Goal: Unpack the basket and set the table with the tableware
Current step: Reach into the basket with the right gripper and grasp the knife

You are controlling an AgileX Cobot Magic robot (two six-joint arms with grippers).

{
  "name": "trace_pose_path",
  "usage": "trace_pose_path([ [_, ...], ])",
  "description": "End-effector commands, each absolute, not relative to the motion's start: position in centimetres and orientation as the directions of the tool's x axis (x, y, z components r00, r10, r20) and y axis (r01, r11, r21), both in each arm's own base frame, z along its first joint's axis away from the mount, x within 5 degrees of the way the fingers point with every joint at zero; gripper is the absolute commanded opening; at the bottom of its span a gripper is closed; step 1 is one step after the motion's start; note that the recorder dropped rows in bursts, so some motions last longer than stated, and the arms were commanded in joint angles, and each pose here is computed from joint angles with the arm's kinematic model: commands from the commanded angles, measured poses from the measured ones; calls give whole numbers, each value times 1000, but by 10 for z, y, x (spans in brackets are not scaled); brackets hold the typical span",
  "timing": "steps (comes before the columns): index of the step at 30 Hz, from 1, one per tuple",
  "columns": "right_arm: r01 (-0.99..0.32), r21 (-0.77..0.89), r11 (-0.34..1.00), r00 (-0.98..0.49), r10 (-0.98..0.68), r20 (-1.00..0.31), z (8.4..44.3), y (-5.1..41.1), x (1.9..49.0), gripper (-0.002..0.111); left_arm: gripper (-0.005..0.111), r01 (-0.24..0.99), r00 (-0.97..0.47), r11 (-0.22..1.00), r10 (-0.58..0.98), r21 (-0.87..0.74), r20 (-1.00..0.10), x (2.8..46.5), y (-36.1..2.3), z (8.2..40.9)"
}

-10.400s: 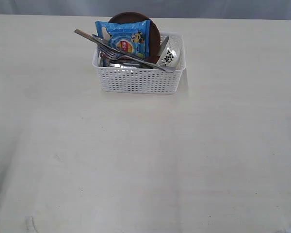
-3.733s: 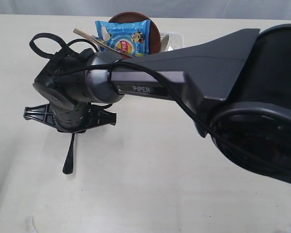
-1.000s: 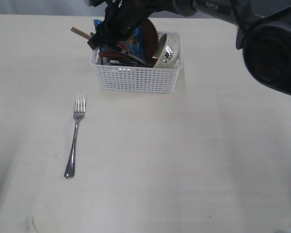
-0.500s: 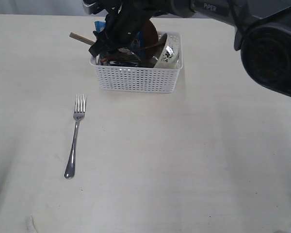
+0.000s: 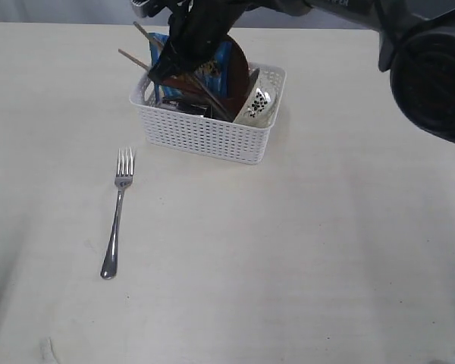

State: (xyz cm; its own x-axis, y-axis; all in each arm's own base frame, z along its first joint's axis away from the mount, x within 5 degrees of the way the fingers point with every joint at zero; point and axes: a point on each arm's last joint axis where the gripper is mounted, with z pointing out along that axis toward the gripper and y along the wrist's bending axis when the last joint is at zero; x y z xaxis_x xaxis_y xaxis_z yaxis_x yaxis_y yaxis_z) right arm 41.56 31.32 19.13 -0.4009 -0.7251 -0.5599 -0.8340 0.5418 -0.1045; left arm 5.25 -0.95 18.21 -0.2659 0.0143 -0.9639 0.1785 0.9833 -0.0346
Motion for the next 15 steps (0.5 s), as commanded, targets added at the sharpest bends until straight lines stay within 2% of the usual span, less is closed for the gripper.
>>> trace_pose_path([
  [1,-827,-126,548,-377,-706,-599,224,309,411,0,0,182,-255,983,18,-30,-967,53,-10,182],
  [4,-831,-104,546,-398,-715,-575,219,308,410,0,0,182,-255,983,18,-30,-967,53,-10,182],
  [9,-844,-56,534,-446,-756,-480,181,309,410,0,0,182,-255,983,18,-30,-967,53,-10,182],
  [12,-846,-49,531,-452,-761,-465,176,309,410,0,0,182,-255,983,18,-30,-967,53,-10,182],
  [13,-846,-49,531,-452,-761,-465,176,309,410,1,0,182,-255,983,18,-30,-967,53,-10,182],
  [15,-846,-48,531,-452,-762,-464,177,309,410,17,0,182,-255,983,18,-30,-967,53,-10,182],
])
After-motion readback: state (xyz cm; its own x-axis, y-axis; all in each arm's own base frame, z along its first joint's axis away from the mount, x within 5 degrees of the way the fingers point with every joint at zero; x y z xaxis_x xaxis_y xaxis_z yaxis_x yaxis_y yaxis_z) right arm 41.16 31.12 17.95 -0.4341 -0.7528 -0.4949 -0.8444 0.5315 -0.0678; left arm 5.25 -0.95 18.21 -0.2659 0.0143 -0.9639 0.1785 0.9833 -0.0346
